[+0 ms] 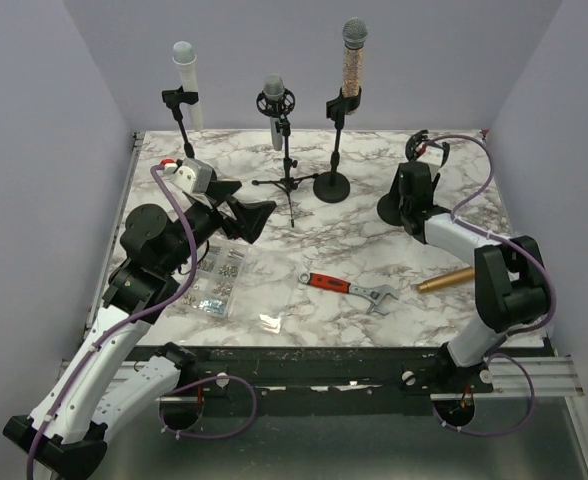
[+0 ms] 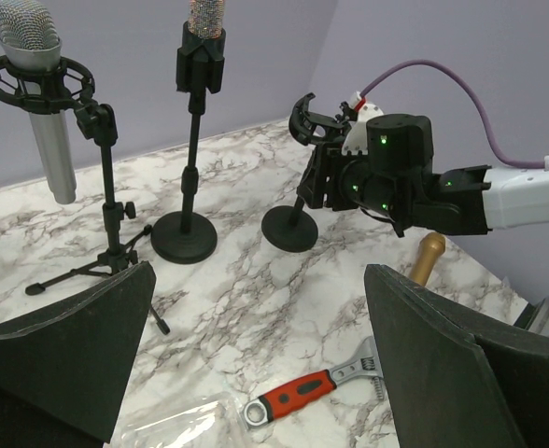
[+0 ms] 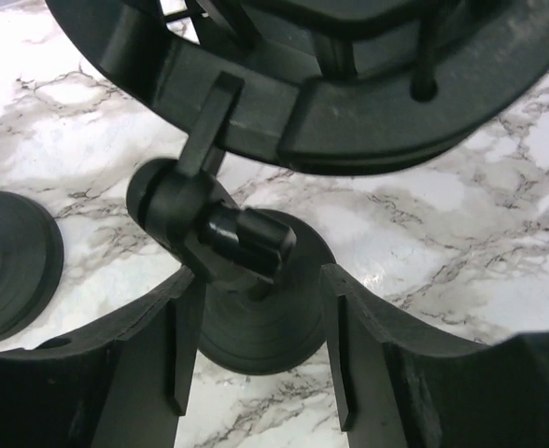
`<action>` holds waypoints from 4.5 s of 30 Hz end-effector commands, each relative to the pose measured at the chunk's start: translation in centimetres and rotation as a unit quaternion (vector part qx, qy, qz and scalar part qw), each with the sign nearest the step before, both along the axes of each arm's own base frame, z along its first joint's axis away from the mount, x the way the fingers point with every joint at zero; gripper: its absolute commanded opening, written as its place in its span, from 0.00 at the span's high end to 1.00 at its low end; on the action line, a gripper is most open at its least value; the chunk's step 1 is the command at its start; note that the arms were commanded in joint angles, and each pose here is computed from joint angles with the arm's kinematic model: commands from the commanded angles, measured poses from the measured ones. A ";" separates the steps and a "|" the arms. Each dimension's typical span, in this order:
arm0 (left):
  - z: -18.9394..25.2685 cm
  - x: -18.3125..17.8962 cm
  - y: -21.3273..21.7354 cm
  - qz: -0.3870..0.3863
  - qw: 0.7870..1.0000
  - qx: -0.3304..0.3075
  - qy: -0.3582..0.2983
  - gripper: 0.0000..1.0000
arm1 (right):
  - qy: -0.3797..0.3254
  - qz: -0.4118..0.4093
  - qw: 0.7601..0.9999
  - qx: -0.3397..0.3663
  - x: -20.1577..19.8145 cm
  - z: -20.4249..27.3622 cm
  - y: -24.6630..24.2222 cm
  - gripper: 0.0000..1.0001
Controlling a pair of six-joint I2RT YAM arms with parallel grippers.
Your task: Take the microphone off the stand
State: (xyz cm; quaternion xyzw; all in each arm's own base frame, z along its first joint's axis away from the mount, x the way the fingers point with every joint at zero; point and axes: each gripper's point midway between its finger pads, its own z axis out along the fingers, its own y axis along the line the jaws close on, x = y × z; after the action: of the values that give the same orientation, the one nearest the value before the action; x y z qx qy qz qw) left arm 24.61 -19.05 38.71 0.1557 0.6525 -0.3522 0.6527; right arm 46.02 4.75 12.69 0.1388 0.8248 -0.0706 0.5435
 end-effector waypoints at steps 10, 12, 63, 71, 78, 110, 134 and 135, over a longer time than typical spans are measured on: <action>0.5 0.3 -0.2 0.000 1.000 0.001 -0.002 0.01 | -0.084 -0.059 0.994 -0.035 4.9 1.7 -1.0 0.84; 0.1 0.7 -0.3 0.003 1.000 0.005 0.004 0.01 | -0.097 -0.066 0.992 -0.045 5.7 2.4 -1.2 0.89; -1.3 2.1 -0.4 0.014 0.999 0.035 0.003 0.02 | -0.034 0.090 0.992 0.083 12.5 10.0 2.3 0.00; -1.6 1.9 -1.3 -0.010 0.999 0.034 0.004 0.01 | -0.154 0.335 0.919 0.138 9.0 21.9 10.3 0.00; -1.9 2.2 -1.3 -0.006 0.999 0.040 0.005 0.01 | -0.202 0.422 0.870 0.157 8.6 27.4 14.1 0.00; -2.6 2.7 -1.4 -0.003 0.999 0.050 0.012 0.01 | -0.226 0.366 0.902 0.046 12.5 28.2 18.6 0.16; -3.1 4.7 -4.7 -0.044 0.998 0.008 0.053 0.01 | -0.184 0.340 0.921 0.053 5.8 28.9 17.5 0.99; -3.0 4.8 -5.0 -0.048 0.997 0.004 0.057 0.01 | -0.178 0.339 0.922 0.058 5.4 29.0 17.5 0.99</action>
State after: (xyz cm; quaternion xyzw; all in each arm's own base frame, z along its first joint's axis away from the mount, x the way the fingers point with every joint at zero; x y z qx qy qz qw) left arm 29.72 -22.05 33.27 0.1689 0.7021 -0.3374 0.6039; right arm 54.17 22.03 40.22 -0.1354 0.7016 0.1705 0.6785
